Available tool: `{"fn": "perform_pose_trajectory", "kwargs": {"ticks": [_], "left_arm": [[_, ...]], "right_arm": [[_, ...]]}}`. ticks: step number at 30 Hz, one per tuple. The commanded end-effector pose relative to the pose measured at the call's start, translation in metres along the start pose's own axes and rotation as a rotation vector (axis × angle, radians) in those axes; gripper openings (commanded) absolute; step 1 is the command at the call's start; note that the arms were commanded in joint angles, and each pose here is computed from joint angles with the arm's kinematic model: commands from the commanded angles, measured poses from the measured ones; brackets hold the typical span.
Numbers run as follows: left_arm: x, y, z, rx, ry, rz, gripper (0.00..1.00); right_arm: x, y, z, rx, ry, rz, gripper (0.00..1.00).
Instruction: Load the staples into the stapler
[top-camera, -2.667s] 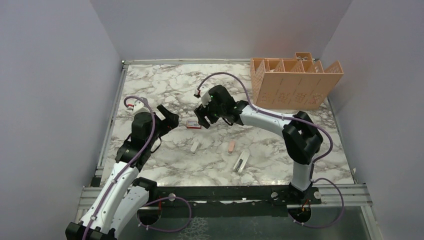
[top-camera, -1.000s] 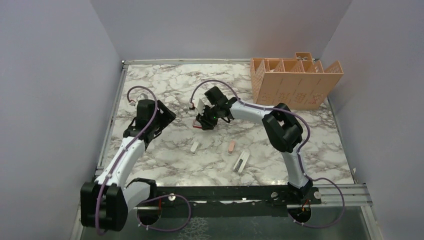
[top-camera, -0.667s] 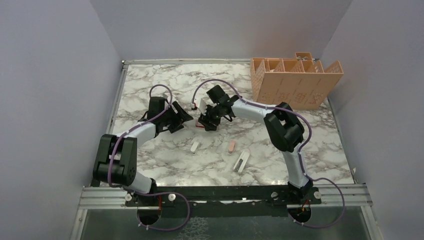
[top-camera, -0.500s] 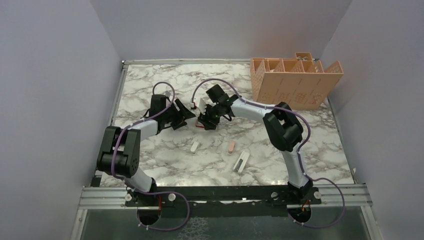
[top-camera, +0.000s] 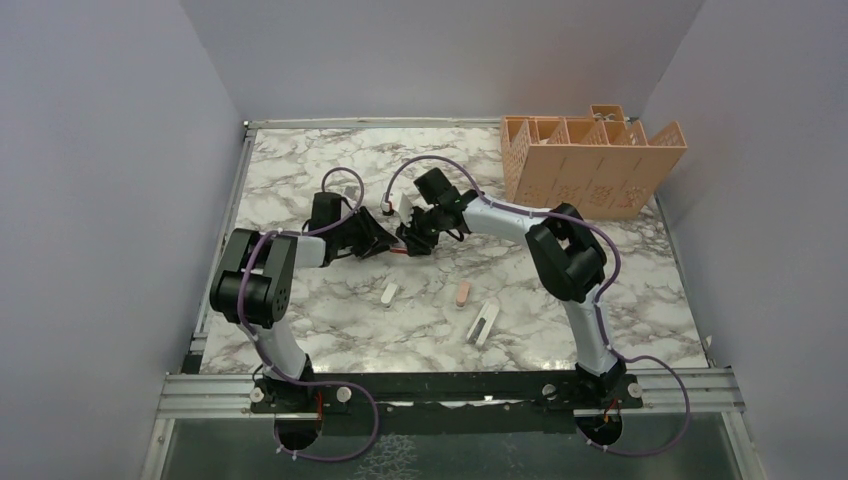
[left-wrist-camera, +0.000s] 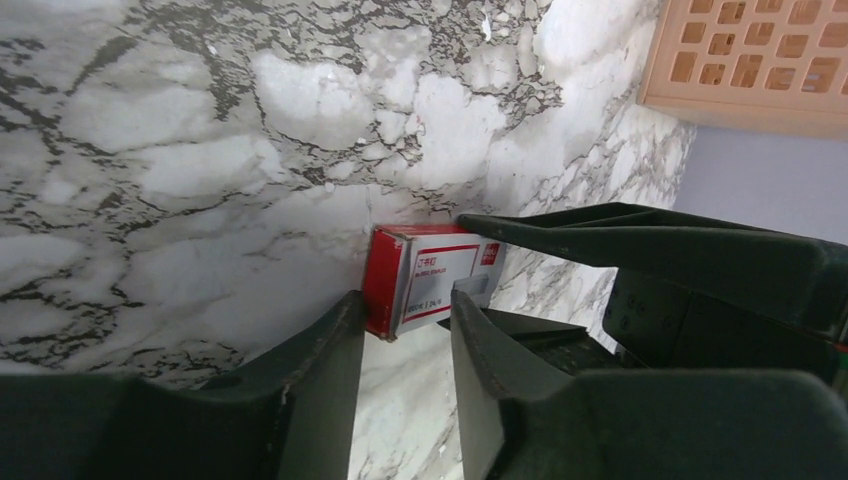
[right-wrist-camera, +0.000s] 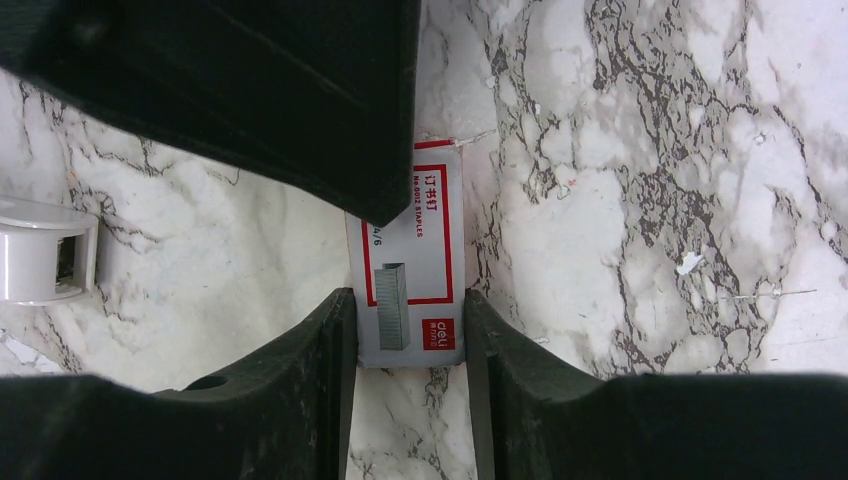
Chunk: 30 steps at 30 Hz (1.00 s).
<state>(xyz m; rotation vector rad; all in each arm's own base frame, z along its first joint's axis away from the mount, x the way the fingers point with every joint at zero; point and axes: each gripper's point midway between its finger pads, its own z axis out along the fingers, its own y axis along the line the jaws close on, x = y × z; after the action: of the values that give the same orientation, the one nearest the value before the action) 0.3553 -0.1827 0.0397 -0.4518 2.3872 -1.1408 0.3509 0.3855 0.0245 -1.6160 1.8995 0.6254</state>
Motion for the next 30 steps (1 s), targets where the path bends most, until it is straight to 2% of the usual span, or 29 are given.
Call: {"fn": "perform_pose_trajectory", "kwargs": {"ticks": [1, 22, 30], "left_arm": [[0.001, -0.014, 0.007, 0.077, 0.024, 0.030, 0.35], [0.022, -0.035, 0.017, 0.184, 0.087, 0.095, 0.31], [0.004, -0.038, 0.005, 0.155, -0.021, 0.123, 0.36]], "right_arm": [[0.021, 0.010, 0.012, -0.038, 0.038, 0.032, 0.40], [0.015, 0.005, 0.015, -0.026, 0.018, 0.024, 0.44], [0.021, 0.000, 0.015, 0.004, 0.039, 0.033, 0.44]]}}
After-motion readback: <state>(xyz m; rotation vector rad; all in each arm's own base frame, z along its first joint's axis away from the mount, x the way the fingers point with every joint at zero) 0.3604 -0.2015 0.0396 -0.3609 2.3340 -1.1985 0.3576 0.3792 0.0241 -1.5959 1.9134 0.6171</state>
